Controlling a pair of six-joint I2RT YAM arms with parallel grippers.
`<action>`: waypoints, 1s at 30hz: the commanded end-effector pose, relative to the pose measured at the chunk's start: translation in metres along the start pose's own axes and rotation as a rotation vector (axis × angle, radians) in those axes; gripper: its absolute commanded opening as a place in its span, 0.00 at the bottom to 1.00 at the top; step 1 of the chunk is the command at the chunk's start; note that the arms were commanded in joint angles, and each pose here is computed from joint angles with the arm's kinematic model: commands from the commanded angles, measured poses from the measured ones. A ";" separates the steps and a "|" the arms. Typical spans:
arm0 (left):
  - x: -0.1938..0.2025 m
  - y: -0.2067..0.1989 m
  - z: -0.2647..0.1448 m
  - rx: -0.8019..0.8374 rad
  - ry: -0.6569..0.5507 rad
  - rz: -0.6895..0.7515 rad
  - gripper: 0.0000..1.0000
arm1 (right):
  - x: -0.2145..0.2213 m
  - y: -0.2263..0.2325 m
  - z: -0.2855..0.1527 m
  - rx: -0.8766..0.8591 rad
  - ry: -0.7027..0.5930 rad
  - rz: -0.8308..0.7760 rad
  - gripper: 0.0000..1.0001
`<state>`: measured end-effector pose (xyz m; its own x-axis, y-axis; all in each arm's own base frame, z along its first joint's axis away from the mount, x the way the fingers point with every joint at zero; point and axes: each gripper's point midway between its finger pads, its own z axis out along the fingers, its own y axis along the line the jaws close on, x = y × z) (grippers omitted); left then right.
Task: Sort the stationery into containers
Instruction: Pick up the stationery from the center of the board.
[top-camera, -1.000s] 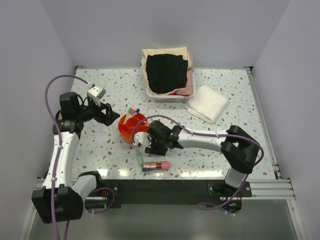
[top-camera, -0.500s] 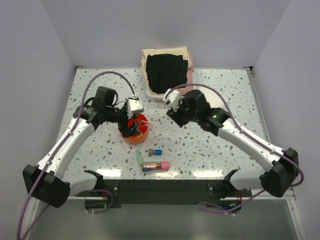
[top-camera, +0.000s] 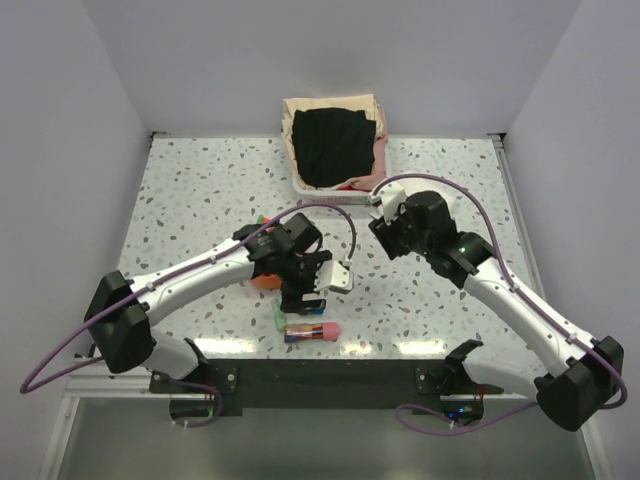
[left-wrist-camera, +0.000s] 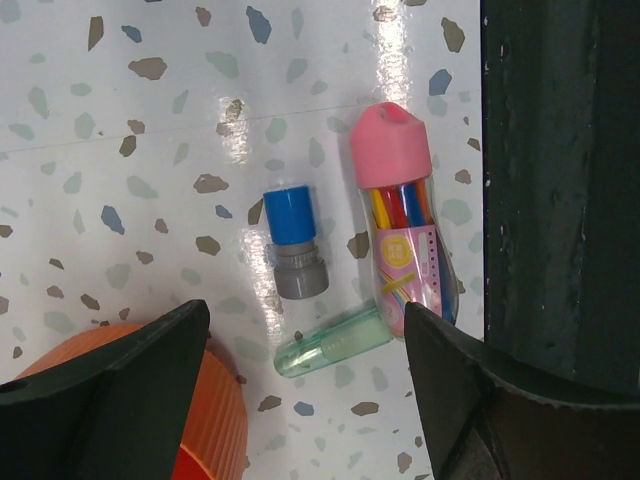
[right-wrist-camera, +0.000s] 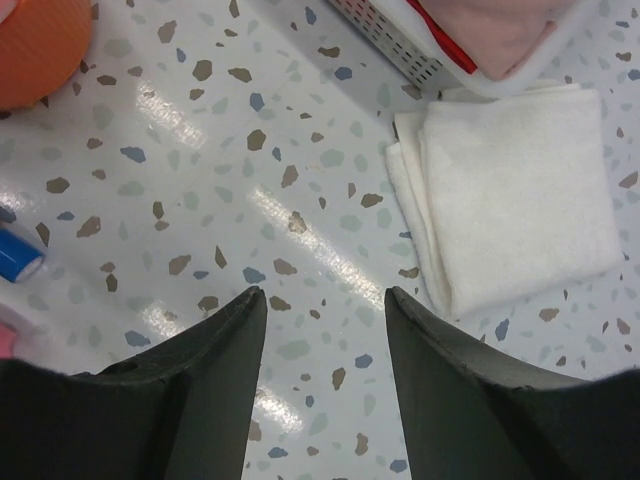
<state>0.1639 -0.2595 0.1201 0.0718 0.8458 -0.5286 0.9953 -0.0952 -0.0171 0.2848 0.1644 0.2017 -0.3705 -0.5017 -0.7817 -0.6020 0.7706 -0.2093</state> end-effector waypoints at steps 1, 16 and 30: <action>-0.003 0.021 0.016 -0.112 0.040 -0.017 0.83 | -0.001 -0.011 -0.017 0.040 -0.046 0.054 0.55; -0.008 0.024 0.059 -0.040 0.100 -0.098 0.65 | 0.030 -0.014 -0.025 0.061 -0.041 0.106 0.55; 0.004 0.016 0.090 0.006 0.145 -0.145 0.57 | 0.036 -0.021 -0.025 0.083 -0.030 0.127 0.55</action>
<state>0.1692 -0.2888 0.0381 -0.0543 0.9347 -0.3514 0.9948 0.0204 -0.0995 0.2654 0.1195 0.1876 -0.4267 -0.4112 -0.8055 -0.4990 0.8499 -0.1695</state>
